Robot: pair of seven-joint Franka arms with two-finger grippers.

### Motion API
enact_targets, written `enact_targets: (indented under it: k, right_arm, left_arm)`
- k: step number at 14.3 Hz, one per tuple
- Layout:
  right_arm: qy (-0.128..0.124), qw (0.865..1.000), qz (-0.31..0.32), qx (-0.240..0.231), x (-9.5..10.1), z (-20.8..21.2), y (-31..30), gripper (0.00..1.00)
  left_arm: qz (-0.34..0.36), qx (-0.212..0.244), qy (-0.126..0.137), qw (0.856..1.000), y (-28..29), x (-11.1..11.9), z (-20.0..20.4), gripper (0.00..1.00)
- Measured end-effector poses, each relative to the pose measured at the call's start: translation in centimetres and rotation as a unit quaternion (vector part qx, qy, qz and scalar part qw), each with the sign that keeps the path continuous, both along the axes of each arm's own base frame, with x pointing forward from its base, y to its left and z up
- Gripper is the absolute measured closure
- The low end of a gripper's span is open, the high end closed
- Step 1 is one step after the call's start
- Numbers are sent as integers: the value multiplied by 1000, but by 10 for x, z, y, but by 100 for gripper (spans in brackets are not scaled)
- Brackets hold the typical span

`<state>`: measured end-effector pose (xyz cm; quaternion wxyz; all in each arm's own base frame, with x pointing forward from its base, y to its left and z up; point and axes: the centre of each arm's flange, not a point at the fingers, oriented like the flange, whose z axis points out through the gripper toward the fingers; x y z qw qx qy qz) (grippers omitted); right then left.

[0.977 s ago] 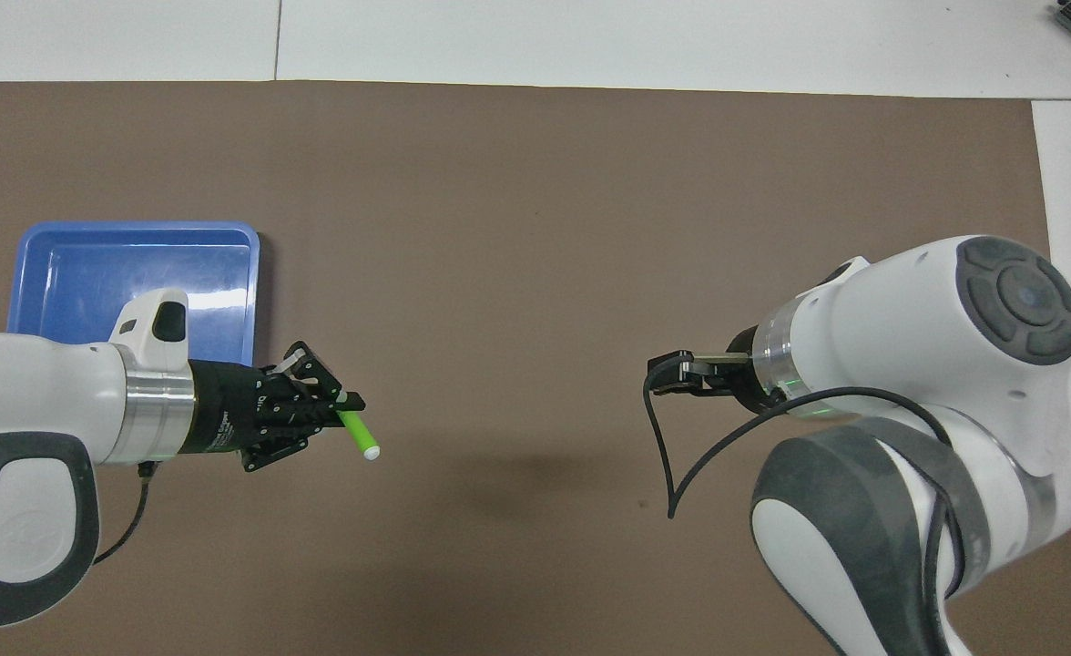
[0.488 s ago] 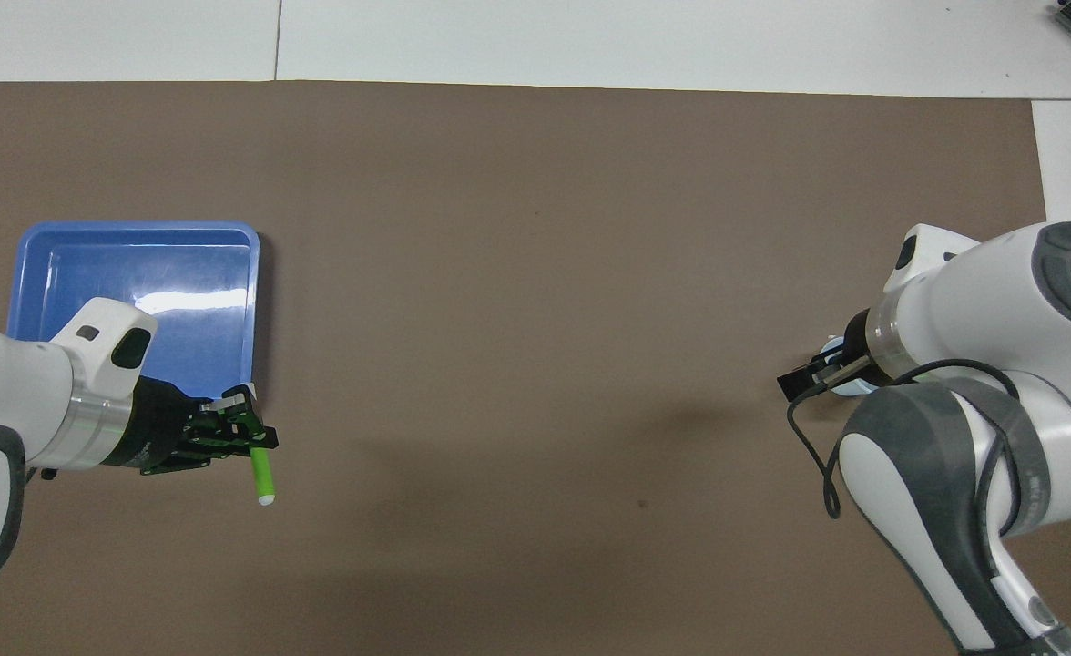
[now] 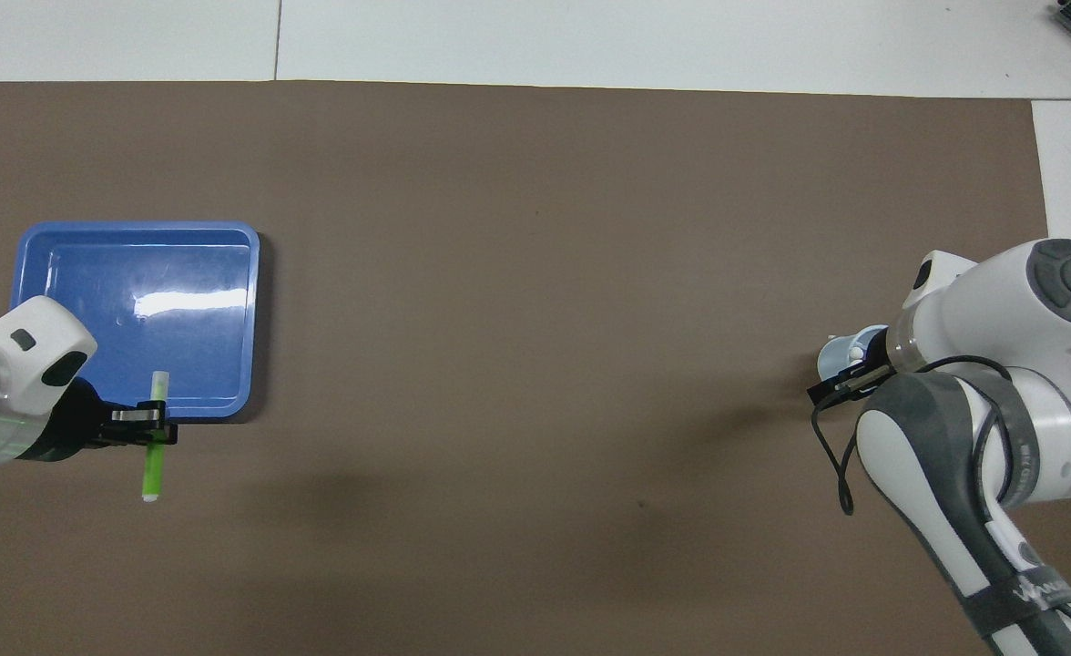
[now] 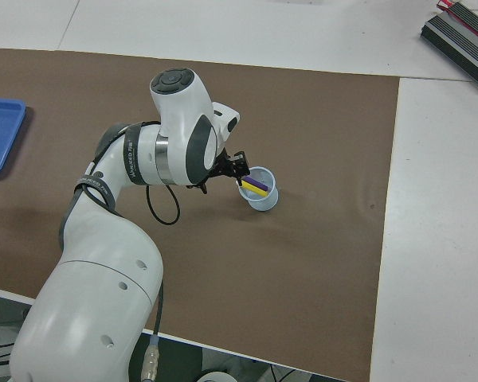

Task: Right arm passes pens to left for tray arrangement
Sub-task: 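Carry the green pen to the blue tray while the right gripper withdraws, then lay the green pen in the tray while the right gripper grasps yellow pen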

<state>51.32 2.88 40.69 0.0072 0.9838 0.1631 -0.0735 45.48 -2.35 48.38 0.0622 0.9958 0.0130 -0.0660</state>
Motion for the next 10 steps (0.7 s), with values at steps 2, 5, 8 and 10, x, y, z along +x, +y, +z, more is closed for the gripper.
enact_targets:
  k: [2, 5, 8, 10]
  right_arm:
    - [3, 1000, -16, -3, -1, -6, -6, 20]
    - [-11, 1000, -13, -12, 1, -8, -5, 20]
    - [-24, 1000, -16, -12, 6, -19, -7, 16]
    - [-24, 999, -20, -11, 9, -28, -12, 16]
  left_arm:
    - [-35, 16, -2, 999, 9, 4, -4, 82]
    - [-47, 25, -3, 999, 18, 20, -24, 82]
    - [-47, 28, -7, 998, 18, 38, -51, 82]
    - [-46, 29, -12, 998, 19, 49, -68, 82]
